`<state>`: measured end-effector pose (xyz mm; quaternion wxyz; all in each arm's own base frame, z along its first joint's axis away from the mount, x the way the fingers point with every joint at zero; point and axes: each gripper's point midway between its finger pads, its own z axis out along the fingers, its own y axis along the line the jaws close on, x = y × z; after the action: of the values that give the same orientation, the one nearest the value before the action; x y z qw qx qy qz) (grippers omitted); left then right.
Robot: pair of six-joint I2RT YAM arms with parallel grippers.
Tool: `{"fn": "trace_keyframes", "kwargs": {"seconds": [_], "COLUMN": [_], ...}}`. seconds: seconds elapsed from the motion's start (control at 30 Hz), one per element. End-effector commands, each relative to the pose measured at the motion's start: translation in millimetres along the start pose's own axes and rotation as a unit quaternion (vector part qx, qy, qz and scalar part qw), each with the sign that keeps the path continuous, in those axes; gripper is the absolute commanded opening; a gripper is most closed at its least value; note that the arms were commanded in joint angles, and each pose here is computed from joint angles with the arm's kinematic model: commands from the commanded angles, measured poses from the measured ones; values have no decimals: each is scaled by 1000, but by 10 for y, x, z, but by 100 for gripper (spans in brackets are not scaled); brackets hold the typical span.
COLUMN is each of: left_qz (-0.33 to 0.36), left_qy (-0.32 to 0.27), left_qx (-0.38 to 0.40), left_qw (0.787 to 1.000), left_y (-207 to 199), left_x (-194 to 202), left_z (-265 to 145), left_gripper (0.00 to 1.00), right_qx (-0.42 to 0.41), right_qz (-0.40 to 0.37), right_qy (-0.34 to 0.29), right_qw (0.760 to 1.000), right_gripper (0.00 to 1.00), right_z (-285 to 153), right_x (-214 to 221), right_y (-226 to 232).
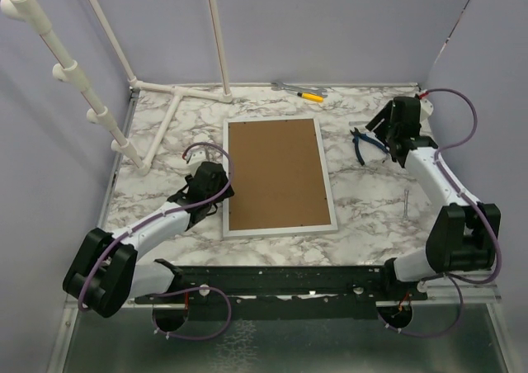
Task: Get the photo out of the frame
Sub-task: Pick up the screwdriver from the center of the board.
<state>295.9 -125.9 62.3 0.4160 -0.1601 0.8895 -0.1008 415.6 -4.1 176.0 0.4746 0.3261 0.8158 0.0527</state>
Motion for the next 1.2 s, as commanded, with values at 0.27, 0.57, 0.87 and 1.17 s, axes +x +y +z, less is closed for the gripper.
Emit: {"fn": "trace_keyframes", "kwargs": {"seconds": [0.27,0.57,0.87,1.17], "left_qz": [-6,-36,-52,-57], "left_qy": [-42,-67,-78,-81], "left_qx": [-5,-2,-1,-4], "left_qw": [999,997,996,995], "left_y": [7,38,33,55], "left_x": [-204,-272,-321,-320], "left_z": [-36,-114,-143,-150], "left_gripper": [65,65,65,65], "right_qx": [49,155,173,157], "right_qz": [27,92,98,121], "right_qy": [26,51,82,108], "right_qw": [998,982,977,974], "right_gripper": [64,61,60,60], "right_z": [673,1191,1603,1858], "right_x": [-93,-101,88,312], "right_y": [159,159,208,285]}}
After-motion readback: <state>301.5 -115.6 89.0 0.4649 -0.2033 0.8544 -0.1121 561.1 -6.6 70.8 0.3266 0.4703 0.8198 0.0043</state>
